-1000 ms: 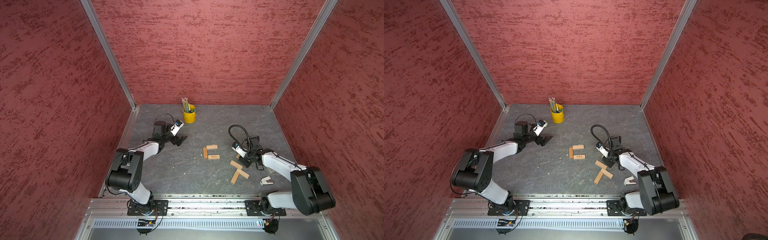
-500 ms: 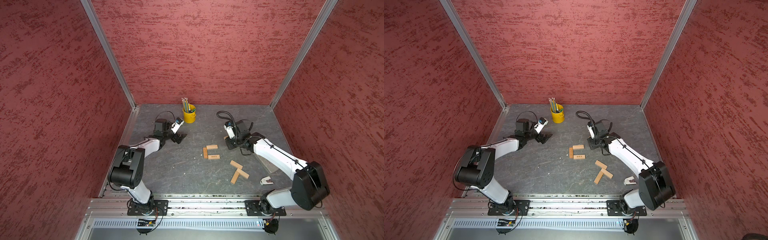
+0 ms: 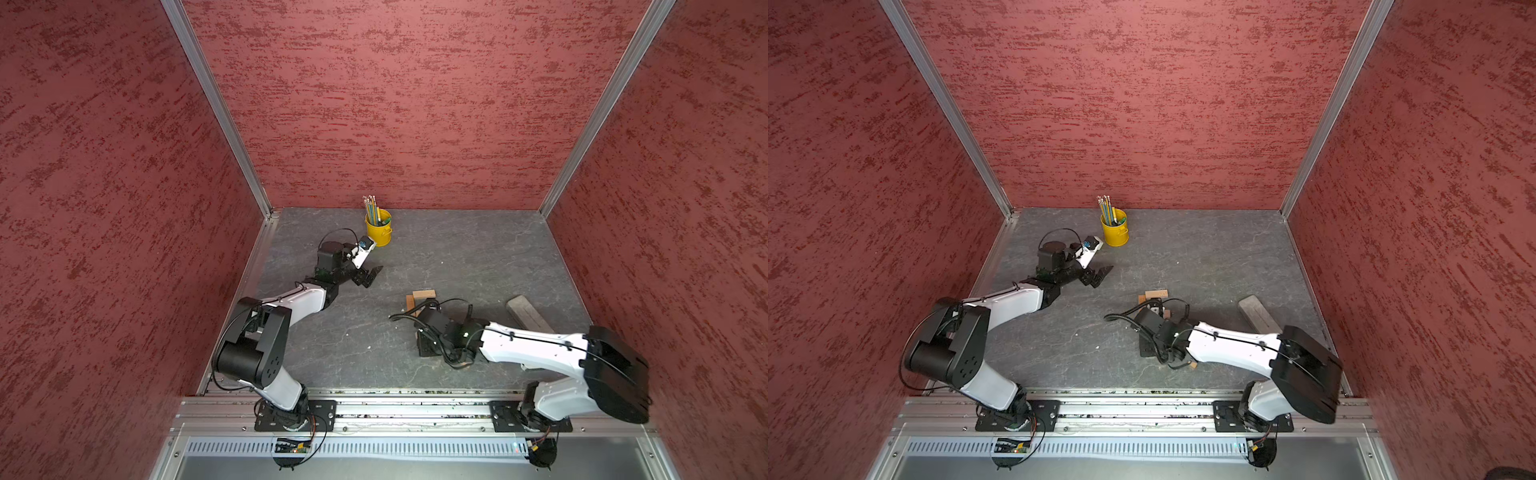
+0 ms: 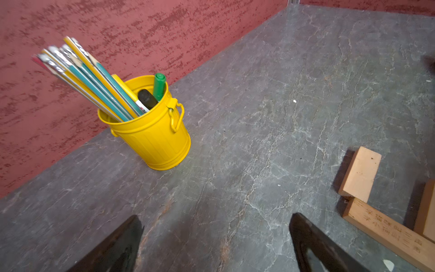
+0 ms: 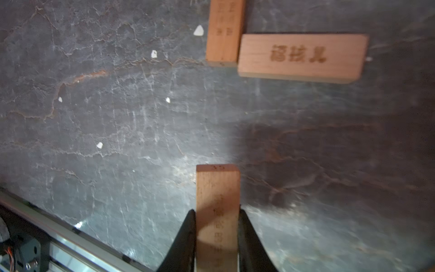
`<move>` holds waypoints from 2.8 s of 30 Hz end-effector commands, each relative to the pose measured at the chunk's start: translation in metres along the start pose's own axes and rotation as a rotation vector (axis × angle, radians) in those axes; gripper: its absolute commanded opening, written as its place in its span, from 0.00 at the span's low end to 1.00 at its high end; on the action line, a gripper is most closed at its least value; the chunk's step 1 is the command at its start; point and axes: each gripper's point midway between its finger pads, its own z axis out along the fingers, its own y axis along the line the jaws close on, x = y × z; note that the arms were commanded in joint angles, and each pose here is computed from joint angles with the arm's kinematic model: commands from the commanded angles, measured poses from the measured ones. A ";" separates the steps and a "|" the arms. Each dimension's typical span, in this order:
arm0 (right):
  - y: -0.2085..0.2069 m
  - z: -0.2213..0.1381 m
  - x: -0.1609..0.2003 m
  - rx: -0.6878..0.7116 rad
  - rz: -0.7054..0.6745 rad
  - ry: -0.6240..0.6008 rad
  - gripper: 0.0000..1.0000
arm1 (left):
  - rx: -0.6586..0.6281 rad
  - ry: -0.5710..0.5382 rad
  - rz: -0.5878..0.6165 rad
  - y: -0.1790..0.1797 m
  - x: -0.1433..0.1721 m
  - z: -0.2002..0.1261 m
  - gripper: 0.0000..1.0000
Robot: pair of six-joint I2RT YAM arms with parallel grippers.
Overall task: Assemble the number 8 with building blocks
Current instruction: Assemble the building block at the center of the board.
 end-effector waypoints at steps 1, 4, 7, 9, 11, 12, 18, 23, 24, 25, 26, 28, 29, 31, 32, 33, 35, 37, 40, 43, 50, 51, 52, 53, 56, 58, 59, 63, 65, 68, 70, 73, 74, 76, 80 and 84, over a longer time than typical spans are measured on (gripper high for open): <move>0.010 0.002 -0.019 0.017 0.099 -0.076 0.00 | -0.039 -0.061 0.003 0.009 -0.018 -0.007 1.00; 0.011 0.001 -0.030 -0.006 0.139 -0.104 0.00 | -0.019 -0.061 -0.006 0.007 -0.015 -0.007 1.00; 0.009 0.004 -0.036 0.014 0.152 -0.098 0.00 | -0.022 -0.075 -0.035 0.013 -0.014 -0.012 1.00; 0.006 0.009 -0.038 0.039 0.148 -0.084 0.00 | -0.032 -0.081 -0.056 0.019 -0.014 -0.015 0.99; 0.006 0.016 -0.040 0.066 0.125 -0.059 0.02 | -0.021 -0.087 -0.066 0.021 -0.013 -0.018 0.99; 0.007 0.018 -0.042 0.076 0.110 -0.046 0.02 | -0.017 -0.087 -0.071 0.021 -0.012 -0.018 0.99; 0.002 0.034 -0.039 0.160 0.064 0.037 0.05 | -0.009 -0.090 -0.116 0.031 -0.006 -0.019 0.99; -0.003 0.033 -0.041 0.200 0.071 0.058 0.06 | -0.004 -0.082 -0.126 0.035 -0.002 -0.019 0.99; -0.003 0.032 -0.041 0.203 0.073 0.062 0.07 | -0.002 -0.081 -0.127 0.034 -0.002 -0.018 0.99; -0.004 0.032 -0.042 0.210 0.071 0.067 0.07 | 0.000 -0.079 -0.127 0.034 -0.002 -0.018 0.99; -0.005 0.033 -0.042 0.215 0.067 0.071 0.09 | 0.002 -0.076 -0.127 0.034 -0.002 -0.018 0.99; -0.005 0.034 -0.042 0.220 0.062 0.077 0.10 | 0.008 -0.072 -0.119 0.031 -0.003 -0.019 0.99; -0.004 0.035 -0.043 0.220 0.059 0.077 0.10 | 0.011 -0.068 -0.112 0.029 -0.002 -0.018 0.99; -0.005 0.036 -0.044 0.224 0.055 0.077 0.10 | 0.011 -0.064 -0.113 0.029 -0.001 -0.018 0.99; -0.005 0.037 -0.044 0.227 0.054 0.080 0.10 | 0.009 -0.062 -0.113 0.029 -0.001 -0.018 0.99; -0.005 0.038 -0.044 0.229 0.053 0.084 0.10 | 0.008 -0.062 -0.113 0.029 -0.001 -0.018 0.99; -0.007 0.041 -0.042 0.233 0.049 0.097 0.12 | 0.011 -0.062 -0.113 0.030 -0.001 -0.018 0.99; -0.007 0.042 -0.039 0.232 0.047 0.109 0.15 | 0.013 -0.062 -0.114 0.029 -0.001 -0.018 0.99; -0.006 0.044 -0.038 0.222 0.040 0.113 0.23 | 0.005 -0.062 -0.111 0.030 -0.001 -0.019 0.99; -0.005 0.045 -0.039 0.214 0.036 0.112 0.25 | 0.004 -0.060 -0.110 0.030 -0.001 -0.019 1.00; -0.006 0.050 -0.037 0.214 0.044 0.128 0.27 | 0.002 -0.061 -0.112 0.031 0.000 -0.020 0.99; -0.006 0.051 -0.036 0.215 0.044 0.133 0.28 | 0.003 -0.062 -0.112 0.030 -0.001 -0.021 1.00; -0.007 0.052 -0.036 0.218 0.044 0.134 0.29 | 0.001 -0.063 -0.112 0.031 -0.001 -0.021 0.99; -0.007 0.052 -0.036 0.219 0.044 0.134 0.29 | 0.001 -0.062 -0.113 0.031 0.000 -0.021 0.99; -0.008 0.051 -0.039 0.230 0.050 0.127 0.33 | 0.006 -0.059 -0.112 0.030 0.001 -0.021 0.99; -0.010 0.052 -0.041 0.238 0.054 0.129 0.36 | 0.007 -0.061 -0.110 0.031 -0.001 -0.021 0.99; -0.011 0.051 -0.041 0.240 0.057 0.128 0.39 | 0.007 -0.059 -0.110 0.031 0.000 -0.021 1.00; -0.012 0.052 -0.042 0.248 0.062 0.131 0.43 | 0.006 -0.057 -0.113 0.031 0.001 -0.021 0.99; -0.012 0.052 -0.043 0.252 0.061 0.128 0.41 | 0.007 -0.059 -0.113 0.032 0.001 -0.022 1.00; -0.012 0.052 -0.043 0.255 0.062 0.128 0.36 | 0.013 -0.060 -0.115 0.031 0.001 -0.021 0.99; -0.012 0.051 -0.044 0.257 0.064 0.128 0.31 | 0.015 -0.062 -0.114 0.030 0.001 -0.021 0.99; -0.011 0.051 -0.044 0.257 0.057 0.130 0.28 | 0.015 -0.064 -0.112 0.031 0.000 -0.022 0.99; -0.011 0.052 -0.044 0.255 0.055 0.132 0.28 | 0.017 -0.063 -0.114 0.030 0.000 -0.022 0.99; -0.009 0.052 -0.045 0.253 0.046 0.131 0.25 | 0.016 -0.063 -0.117 0.031 0.001 -0.022 0.99; -0.009 0.053 -0.047 0.260 0.038 0.127 0.24 | 0.021 -0.066 -0.118 0.030 0.001 -0.023 1.00; -0.010 0.053 -0.049 0.272 0.036 0.127 0.25 | 0.026 -0.069 -0.119 0.030 0.001 -0.023 0.99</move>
